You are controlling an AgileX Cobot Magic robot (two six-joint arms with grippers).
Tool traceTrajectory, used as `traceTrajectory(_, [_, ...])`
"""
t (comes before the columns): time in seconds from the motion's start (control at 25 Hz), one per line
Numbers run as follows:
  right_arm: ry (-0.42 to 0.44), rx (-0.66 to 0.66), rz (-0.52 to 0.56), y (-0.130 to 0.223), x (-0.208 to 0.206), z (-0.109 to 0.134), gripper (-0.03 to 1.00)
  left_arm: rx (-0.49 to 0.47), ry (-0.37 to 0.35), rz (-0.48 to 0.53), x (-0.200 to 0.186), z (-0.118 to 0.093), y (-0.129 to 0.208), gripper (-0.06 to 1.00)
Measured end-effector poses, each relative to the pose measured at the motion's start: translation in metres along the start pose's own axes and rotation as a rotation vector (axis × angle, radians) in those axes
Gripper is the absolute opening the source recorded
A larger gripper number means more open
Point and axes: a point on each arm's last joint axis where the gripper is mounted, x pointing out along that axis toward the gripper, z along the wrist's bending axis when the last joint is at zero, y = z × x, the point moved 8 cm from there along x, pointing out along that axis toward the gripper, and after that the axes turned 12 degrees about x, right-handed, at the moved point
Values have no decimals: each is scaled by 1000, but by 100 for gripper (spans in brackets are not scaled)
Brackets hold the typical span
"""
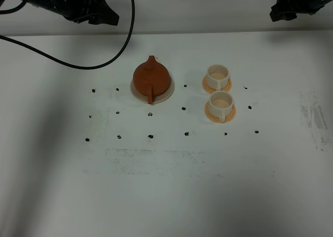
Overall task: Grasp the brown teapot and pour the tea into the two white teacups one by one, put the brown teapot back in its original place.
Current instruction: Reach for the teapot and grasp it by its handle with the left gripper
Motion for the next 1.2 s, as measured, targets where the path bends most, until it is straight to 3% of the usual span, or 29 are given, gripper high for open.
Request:
traceTrajectory(0.36, [51,-47,-20,-1,-73,21,56,0,-74,33,-43,-20,3,66])
traceTrajectory(0.68, [88,-65,-123,10,-165,50,56,34,-219,-21,-90,-40,12,66])
traceTrajectory(0.96, [134,-97,-301,30,-261,84,54,147,-188,13,-90,-52,18,66])
traceTrajectory(1.2, [206,-146,-461,59,-336,107,53,134,-173,62,-81,-68,20,66])
